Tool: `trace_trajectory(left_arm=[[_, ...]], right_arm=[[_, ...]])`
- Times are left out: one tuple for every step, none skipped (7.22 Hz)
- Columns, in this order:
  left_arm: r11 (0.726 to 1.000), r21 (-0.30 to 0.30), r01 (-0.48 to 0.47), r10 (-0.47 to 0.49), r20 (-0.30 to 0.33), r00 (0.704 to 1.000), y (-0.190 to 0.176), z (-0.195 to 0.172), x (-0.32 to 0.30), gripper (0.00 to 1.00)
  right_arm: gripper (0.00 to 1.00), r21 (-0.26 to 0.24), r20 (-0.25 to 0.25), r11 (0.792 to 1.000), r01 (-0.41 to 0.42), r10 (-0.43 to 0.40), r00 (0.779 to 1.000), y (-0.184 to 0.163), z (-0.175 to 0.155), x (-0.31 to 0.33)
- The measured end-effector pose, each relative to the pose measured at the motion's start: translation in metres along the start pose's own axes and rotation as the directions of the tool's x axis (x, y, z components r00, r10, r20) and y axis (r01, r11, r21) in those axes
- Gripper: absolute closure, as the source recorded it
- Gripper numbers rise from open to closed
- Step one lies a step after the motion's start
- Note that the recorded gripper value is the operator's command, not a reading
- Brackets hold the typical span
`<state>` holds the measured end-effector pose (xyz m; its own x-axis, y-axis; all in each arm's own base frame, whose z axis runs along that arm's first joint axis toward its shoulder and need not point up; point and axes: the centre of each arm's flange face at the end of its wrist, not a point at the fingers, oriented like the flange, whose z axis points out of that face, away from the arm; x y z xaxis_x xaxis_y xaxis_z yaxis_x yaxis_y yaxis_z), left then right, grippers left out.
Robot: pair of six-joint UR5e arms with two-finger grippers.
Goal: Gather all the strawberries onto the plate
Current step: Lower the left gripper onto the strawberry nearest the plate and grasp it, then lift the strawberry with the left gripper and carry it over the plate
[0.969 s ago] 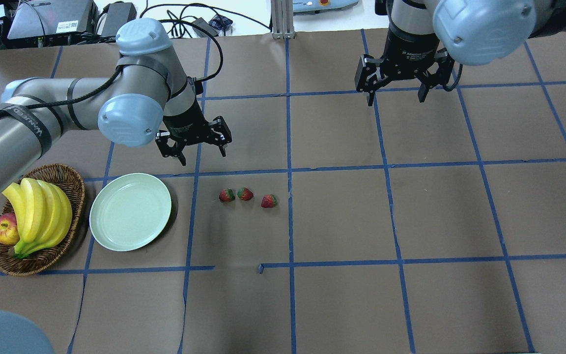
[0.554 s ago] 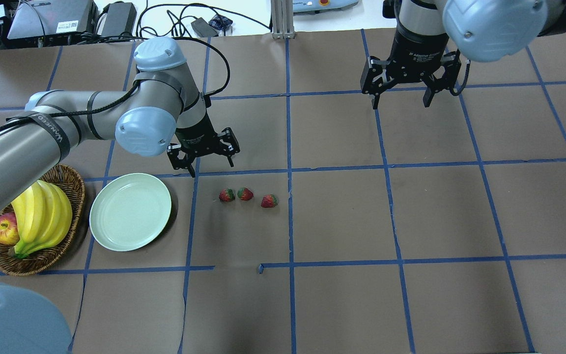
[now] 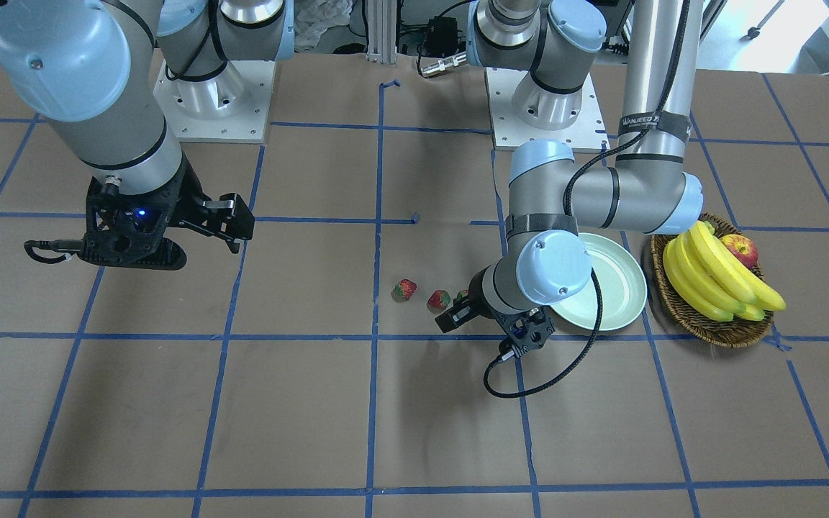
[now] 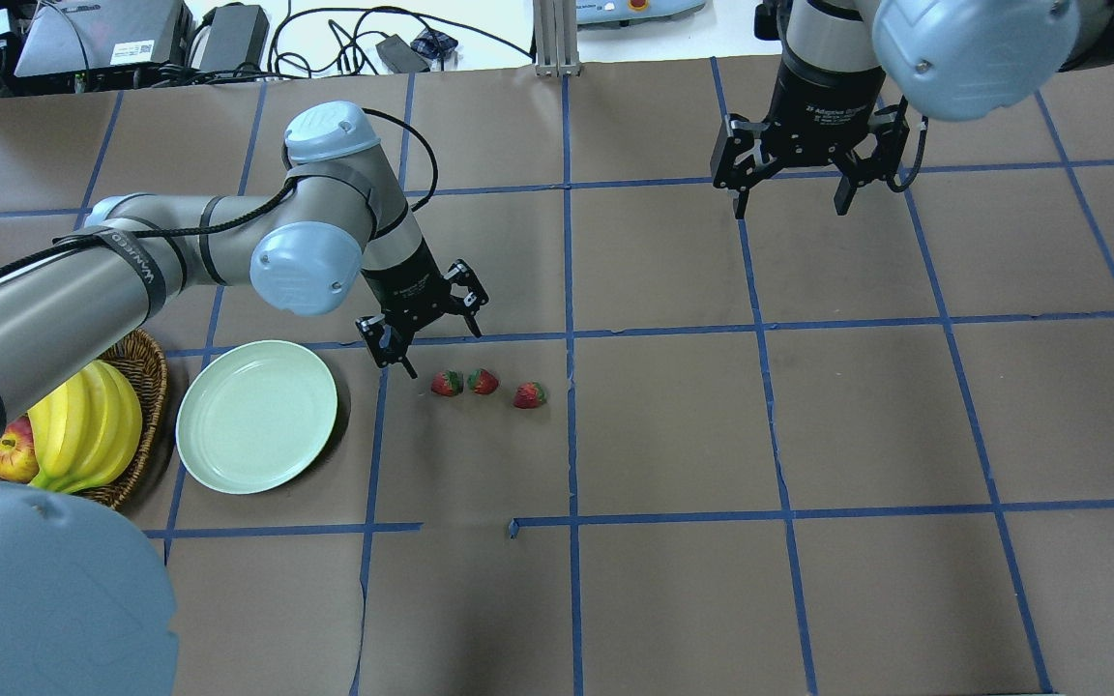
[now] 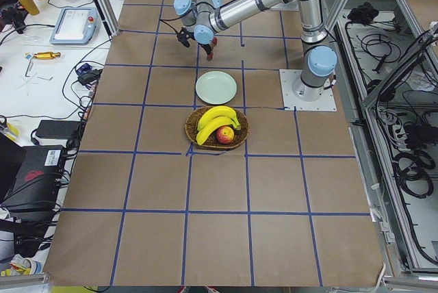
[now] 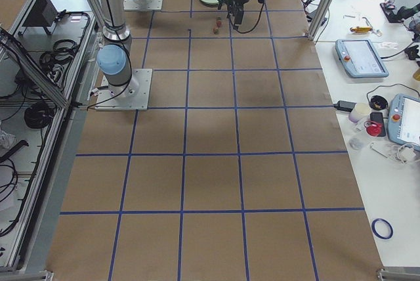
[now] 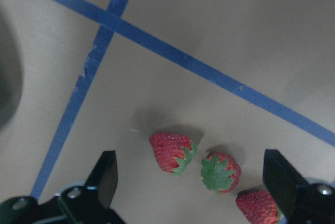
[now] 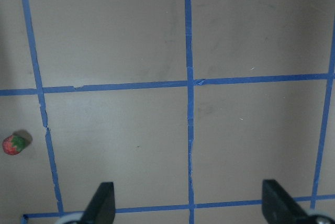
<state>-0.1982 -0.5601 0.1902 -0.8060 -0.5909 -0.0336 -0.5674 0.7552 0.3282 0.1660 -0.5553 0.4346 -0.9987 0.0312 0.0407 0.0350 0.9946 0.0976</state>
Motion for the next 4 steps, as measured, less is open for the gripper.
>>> trace_trajectory(left_arm=[[1.000, -0.015, 0.015, -0.015, 0.002, 1.000, -0.002, 0.007, 0.001, 0.09], [0.999, -0.027, 0.022, -0.022, 0.011, 1.000, -0.003, 0.013, 0.000, 0.08], [0.999, -0.043, 0.026, -0.025, 0.027, 0.999, -0.002, 0.020, -0.003, 0.09], [0.998, -0.060, 0.029, -0.027, 0.046, 0.999, 0.000, 0.027, -0.007, 0.13]], right_arm=[[0.00, -0.007, -0.003, 1.000, 0.001, -0.001, 1.000, 0.001, 0.001, 0.000], [0.00, -0.010, -0.004, 1.000, 0.001, -0.001, 1.000, 0.001, 0.001, 0.000], [0.00, -0.011, -0.005, 1.000, 0.001, -0.001, 1.000, 0.001, 0.001, 0.000], [0.00, -0.011, -0.005, 1.000, 0.001, -0.001, 1.000, 0.001, 0.001, 0.000]])
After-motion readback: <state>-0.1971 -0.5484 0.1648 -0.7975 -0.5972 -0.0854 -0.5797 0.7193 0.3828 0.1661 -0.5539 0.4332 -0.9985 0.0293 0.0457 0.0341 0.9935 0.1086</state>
